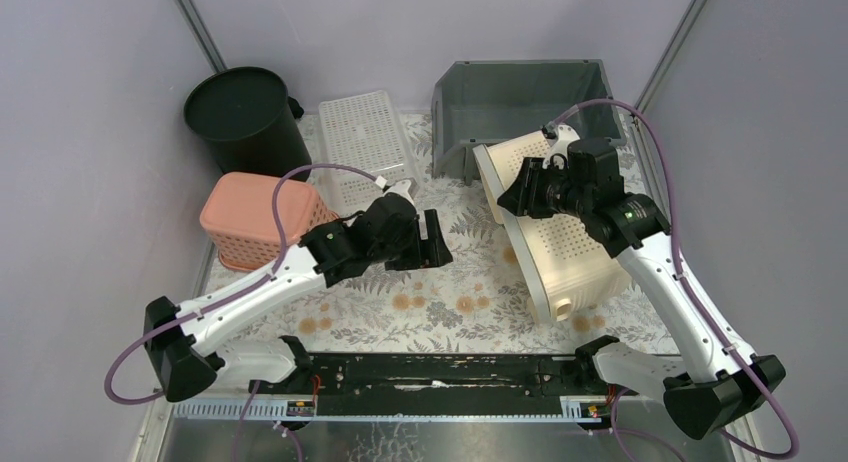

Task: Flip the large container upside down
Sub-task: Turn the container upside down at the center of the board.

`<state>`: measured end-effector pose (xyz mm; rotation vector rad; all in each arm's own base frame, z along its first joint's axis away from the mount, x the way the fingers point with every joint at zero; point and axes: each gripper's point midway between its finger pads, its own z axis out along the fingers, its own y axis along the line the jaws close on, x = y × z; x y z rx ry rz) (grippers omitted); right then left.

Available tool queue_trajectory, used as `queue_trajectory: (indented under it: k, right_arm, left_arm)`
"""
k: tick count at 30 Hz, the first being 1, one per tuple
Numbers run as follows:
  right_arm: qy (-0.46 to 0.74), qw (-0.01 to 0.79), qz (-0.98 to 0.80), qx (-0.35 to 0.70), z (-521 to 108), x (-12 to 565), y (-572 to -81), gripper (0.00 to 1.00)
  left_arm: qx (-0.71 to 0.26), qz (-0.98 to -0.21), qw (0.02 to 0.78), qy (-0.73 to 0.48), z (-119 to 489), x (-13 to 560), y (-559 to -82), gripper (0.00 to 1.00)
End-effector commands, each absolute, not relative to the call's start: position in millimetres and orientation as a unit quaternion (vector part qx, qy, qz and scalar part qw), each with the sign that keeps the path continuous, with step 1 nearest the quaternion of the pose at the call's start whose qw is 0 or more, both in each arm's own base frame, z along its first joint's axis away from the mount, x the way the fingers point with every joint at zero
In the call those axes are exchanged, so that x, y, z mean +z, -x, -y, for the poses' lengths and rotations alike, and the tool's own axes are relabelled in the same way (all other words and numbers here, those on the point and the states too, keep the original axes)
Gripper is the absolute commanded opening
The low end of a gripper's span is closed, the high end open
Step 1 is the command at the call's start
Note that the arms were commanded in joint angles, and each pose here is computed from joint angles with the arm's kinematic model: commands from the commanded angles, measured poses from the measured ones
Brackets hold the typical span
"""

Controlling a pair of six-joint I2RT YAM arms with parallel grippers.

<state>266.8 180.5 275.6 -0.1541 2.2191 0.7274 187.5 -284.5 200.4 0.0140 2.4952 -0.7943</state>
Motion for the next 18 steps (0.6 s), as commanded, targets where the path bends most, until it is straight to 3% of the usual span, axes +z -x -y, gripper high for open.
queue_trajectory:
  k: [1,8,18]
  right_arm:
    - [0.057,0.343,-0.889,0.299,-186,255,-253,0.44]
    - [0.057,0.339,-0.888,0.307,-188,254,-251,0.45]
    - [0.067,0.319,-0.884,0.335,-206,244,-245,0.45]
  left_arm:
    - [-0.344,-0.898,0.276,-0.002,325,212,-210,0.83]
    - [-0.451,-0.859,0.241,0.014,393,206,-223,0.81]
    - [-0.496,-0.824,0.261,0.083,374,201,-220,0.79]
